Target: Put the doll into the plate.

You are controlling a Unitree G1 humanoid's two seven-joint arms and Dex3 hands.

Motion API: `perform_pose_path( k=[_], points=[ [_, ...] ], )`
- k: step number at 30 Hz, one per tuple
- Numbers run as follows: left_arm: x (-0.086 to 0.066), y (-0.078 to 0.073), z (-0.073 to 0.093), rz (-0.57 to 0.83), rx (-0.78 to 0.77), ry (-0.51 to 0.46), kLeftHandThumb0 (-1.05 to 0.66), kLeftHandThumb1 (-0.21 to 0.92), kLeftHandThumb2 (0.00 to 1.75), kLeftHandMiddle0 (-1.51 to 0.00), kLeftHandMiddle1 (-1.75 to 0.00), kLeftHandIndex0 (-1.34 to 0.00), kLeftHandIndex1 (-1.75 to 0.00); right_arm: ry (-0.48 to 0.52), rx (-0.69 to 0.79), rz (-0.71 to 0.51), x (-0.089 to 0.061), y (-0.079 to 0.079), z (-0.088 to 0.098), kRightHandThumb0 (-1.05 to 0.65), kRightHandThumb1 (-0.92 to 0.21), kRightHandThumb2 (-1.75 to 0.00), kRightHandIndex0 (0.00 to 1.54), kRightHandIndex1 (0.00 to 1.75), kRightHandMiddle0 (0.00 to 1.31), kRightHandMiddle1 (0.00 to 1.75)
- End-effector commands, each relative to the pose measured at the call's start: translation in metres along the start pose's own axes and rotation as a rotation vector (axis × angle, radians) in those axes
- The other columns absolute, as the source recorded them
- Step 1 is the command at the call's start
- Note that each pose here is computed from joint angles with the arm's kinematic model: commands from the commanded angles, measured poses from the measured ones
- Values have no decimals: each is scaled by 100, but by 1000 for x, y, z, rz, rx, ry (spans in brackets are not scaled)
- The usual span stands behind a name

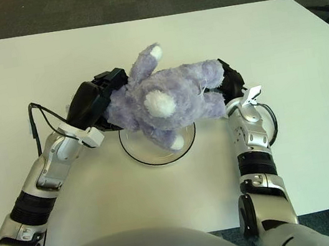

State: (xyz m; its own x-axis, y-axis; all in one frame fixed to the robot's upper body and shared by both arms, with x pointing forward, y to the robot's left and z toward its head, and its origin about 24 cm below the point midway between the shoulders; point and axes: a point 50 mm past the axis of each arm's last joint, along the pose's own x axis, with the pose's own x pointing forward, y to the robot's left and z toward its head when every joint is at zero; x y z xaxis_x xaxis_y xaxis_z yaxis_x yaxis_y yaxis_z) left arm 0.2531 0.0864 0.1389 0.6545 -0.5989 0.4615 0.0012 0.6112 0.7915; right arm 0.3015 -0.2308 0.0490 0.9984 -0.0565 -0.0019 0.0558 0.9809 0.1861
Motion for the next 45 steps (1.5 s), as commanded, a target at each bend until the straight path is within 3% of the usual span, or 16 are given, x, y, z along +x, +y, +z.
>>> perform_pose_path(
  k=[1, 9, 23, 31, 34, 37, 40, 42, 45],
  points=[
    [0, 2, 1, 6, 6, -9, 0, 10, 146, -85, -143, -62, -175, 130, 22, -26, -12, -2, -28, -45, -42, -118, 114, 175, 53, 175],
    [-1, 1, 1, 6, 13, -18, -1, 7, 158, -79, -172, -60, -171, 130, 23, -26, -12, -2, -28, -45, -43, -118, 113, 175, 53, 175],
    [-1, 0, 0, -33, -1, 4, -1, 7, 155, -78, -175, -67, -158, 130, 33, -26, -13, -2, -28, -45, -43, -117, 113, 175, 52, 175],
    [-1, -1, 2, -67, -57, 29, -1, 21, 136, -68, -175, -63, -148, 133, 26, -28, -13, -2, -27, -45, -43, -117, 113, 175, 52, 175],
    [-1, -2, 2, -69, -67, 30, -1, 29, 125, -63, -175, -58, -145, 132, 27, -29, -13, -2, -27, -45, -43, -117, 113, 175, 52, 175],
    [-1, -2, 2, -71, -68, 27, -1, 39, 119, -49, -174, -47, -163, 132, 29, -29, -13, -2, -27, -45, -43, -117, 113, 175, 52, 175],
    [-1, -3, 1, -79, -59, 23, -1, 52, 106, -38, -174, -37, -169, 132, 28, -28, -12, -2, -27, -45, -43, -117, 113, 175, 52, 175],
    [-1, -3, 1, -86, -49, 20, 20, 47, 111, -44, -174, -22, -151, 132, 25, -27, -12, -2, -27, -45, -43, -117, 113, 175, 52, 175],
    [-2, -3, 2, -96, -39, 16, 35, 44, 115, -49, -174, -10, -137, 131, 20, -24, -12, -2, -27, -45, -43, -117, 113, 175, 52, 175]
  ],
)
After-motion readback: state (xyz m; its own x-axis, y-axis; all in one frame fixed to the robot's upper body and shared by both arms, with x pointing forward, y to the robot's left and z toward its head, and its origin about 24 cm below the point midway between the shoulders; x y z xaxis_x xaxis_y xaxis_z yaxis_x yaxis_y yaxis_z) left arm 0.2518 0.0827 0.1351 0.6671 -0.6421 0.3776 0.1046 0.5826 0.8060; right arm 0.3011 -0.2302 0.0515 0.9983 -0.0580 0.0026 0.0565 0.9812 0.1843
